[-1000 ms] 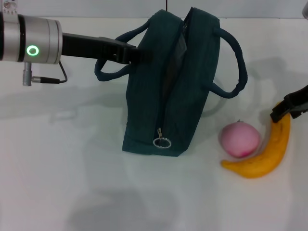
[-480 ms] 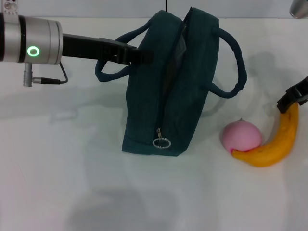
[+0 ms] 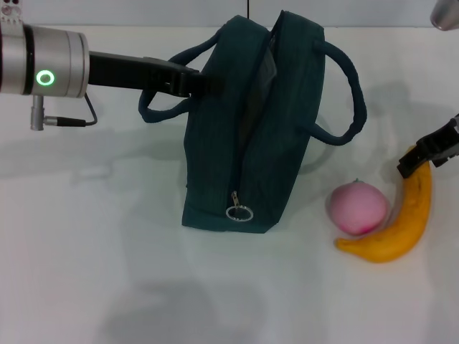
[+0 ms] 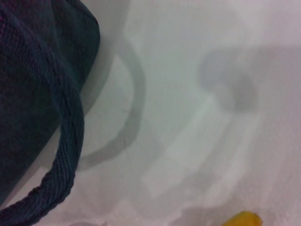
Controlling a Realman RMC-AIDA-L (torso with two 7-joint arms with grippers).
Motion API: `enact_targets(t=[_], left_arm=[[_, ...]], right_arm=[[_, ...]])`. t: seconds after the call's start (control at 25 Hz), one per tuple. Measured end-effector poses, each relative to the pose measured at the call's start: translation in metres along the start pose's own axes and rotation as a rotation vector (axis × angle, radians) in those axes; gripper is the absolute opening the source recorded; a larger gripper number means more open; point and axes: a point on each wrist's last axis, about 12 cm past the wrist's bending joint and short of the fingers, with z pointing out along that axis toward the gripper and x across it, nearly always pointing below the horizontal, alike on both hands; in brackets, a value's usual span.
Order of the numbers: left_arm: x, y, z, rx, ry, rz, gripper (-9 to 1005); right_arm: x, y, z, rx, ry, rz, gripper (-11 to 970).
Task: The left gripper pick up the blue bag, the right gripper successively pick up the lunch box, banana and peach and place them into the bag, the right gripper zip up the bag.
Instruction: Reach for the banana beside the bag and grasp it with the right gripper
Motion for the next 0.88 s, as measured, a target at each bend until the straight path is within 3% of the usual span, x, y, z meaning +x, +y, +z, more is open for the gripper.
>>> enact_targets(t=[0.28, 0.88], left_arm=[[-0.0010, -0.0004, 0.0003, 0.001, -0.001, 0.005, 55], [0.0018, -0.0004, 0.0005, 0.005, -0.001, -0.007, 54]], right_arm=[[0.0019, 0.0006, 0.0038, -0.009, 0.001, 0.008, 671], [0.0006, -0.0013, 0.0091, 0.001, -0.010, 0.019, 670]])
